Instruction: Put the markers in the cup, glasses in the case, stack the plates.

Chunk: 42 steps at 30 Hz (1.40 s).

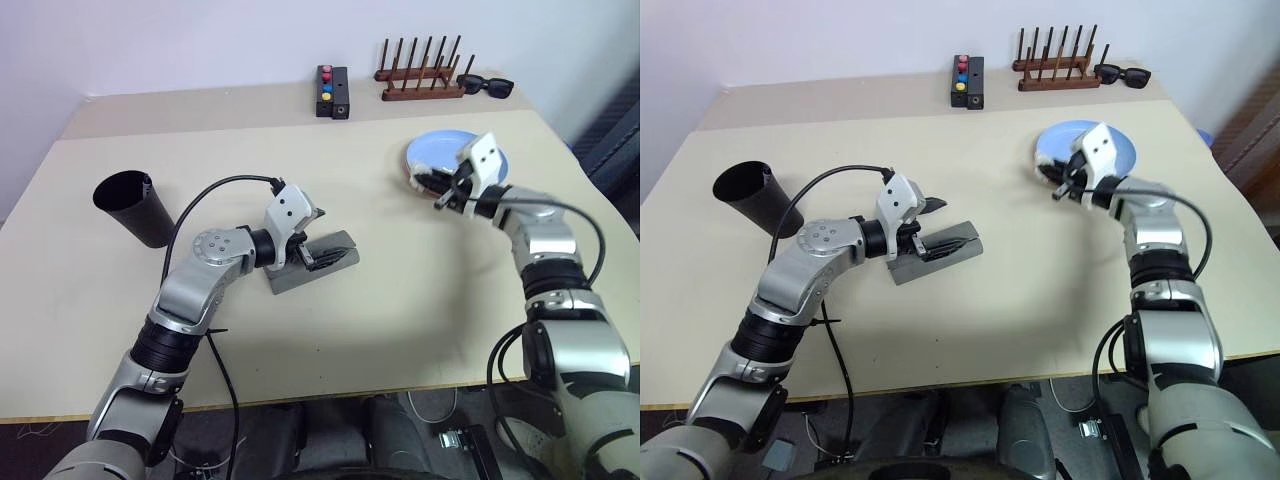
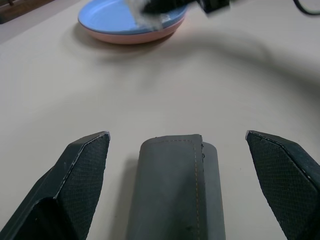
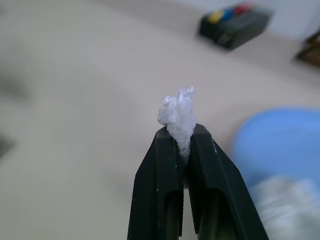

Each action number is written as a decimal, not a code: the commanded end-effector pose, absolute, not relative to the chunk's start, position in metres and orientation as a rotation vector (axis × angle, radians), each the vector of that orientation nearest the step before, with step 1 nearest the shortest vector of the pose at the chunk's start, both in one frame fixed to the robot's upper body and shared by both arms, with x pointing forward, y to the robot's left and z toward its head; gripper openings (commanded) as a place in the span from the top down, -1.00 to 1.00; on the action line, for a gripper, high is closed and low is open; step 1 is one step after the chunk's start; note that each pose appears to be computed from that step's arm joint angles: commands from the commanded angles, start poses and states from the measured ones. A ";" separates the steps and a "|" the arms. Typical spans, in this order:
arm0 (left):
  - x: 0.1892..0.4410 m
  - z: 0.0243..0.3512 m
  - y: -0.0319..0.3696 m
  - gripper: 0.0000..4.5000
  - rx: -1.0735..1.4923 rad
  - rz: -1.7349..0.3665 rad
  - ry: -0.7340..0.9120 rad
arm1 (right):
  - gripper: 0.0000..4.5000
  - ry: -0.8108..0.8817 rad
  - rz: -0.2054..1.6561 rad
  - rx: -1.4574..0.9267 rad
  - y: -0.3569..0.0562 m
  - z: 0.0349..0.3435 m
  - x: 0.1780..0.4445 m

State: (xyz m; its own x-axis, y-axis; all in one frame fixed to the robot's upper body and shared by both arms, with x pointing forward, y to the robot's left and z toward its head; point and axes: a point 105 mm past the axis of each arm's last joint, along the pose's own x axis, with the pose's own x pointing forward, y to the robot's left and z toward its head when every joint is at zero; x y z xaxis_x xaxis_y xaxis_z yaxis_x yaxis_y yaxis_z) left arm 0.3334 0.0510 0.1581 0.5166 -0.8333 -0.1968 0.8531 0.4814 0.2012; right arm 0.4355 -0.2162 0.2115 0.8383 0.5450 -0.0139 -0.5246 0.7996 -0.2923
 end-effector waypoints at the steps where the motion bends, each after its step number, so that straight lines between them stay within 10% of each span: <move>1: 0.333 0.171 0.047 -1.00 0.303 -1.038 0.014 | 0.99 -0.170 0.356 -0.356 -0.248 0.249 0.445; 13: 0.328 0.172 0.046 -1.00 0.291 -1.022 0.008 | 0.99 -0.056 0.181 -0.365 -0.275 0.219 0.453; 23: 0.326 0.172 0.049 -1.00 0.287 -1.010 0.016 | -0.98 -0.012 0.205 -0.347 -0.275 0.206 0.452; 42: 0.338 0.194 0.064 -1.00 0.178 -0.934 -0.070 | -0.98 -0.106 0.630 -0.393 -0.244 0.213 0.403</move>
State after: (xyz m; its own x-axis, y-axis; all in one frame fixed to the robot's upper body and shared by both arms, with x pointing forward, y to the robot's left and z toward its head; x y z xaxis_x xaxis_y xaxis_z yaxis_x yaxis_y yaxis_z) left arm 0.3340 0.0589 0.1721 0.5634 -0.8198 -0.1026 0.8225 0.5450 0.1623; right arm 0.4095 -0.2446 0.1841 0.8168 0.5709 -0.0832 -0.5621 0.7549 -0.3379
